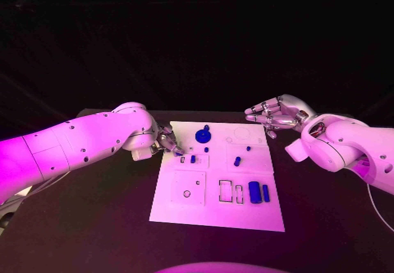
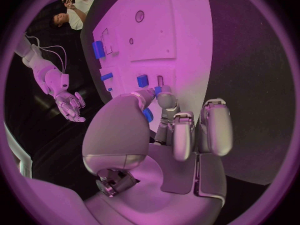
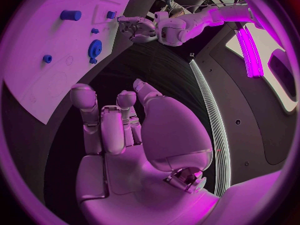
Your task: Assemble the parts on the task board
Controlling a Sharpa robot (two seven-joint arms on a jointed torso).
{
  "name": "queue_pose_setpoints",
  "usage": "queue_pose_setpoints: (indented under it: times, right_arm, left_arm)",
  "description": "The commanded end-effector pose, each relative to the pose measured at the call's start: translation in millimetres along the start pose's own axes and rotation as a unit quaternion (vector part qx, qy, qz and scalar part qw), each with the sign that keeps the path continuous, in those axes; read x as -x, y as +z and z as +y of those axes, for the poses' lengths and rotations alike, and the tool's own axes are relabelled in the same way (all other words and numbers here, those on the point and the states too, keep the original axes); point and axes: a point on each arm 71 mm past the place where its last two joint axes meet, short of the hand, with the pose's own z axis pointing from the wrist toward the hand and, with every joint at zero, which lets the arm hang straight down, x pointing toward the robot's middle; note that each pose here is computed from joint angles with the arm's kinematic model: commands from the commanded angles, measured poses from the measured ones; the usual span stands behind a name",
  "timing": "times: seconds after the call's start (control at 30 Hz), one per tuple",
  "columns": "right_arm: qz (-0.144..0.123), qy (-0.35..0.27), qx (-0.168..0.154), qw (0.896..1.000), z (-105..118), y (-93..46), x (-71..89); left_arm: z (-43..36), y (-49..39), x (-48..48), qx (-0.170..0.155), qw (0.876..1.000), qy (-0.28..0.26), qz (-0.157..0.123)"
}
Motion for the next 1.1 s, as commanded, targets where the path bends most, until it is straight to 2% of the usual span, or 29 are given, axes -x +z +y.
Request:
queue_pose_setpoints:
  times: [0.03, 0.23, 0.43, 0.57, 0.63, 0.83, 1.1]
  right_arm:
    - [0.01, 0.0, 0.001, 1.0, 0, 0.3, -2.4]
    - [0.011, 0.0, 0.001, 1.0, 0, 0.8, -2.9]
    - [0.012, 0.0, 0.001, 1.0, 0, 1.5, -4.0]
    - [0.013, 0.0, 0.001, 1.0, 1, 2.0, -4.7]
    - [0.013, 0.0, 0.001, 1.0, 1, 2.3, -5.2]
    - [0.015, 0.001, 0.003, 1.0, 2, 3.0, -6.5]
    - [0.015, 0.001, 0.003, 1.0, 2, 3.1, -7.0]
  left_arm:
    - [-2.9, -2.7, -2.2, -0.006, 0.999, -0.007, 0.052]
    - [-3.8, -1.9, 3.7, 0.003, 0.996, -0.003, 0.085]
    - [-6.4, 5.6, 9.5, 0.02, 0.993, 0.016, 0.119]
    - [-10.6, 10.8, 11.3, 0.028, 0.991, 0.032, 0.13]
    - [-13.3, 13.9, 12.5, 0.033, 0.99, 0.042, 0.128]
    - [-22.1, 21.2, 15.2, 0.048, 0.991, 0.083, 0.092]
    - [-29.9, 22.6, 13.9, 0.048, 0.99, 0.119, 0.064]
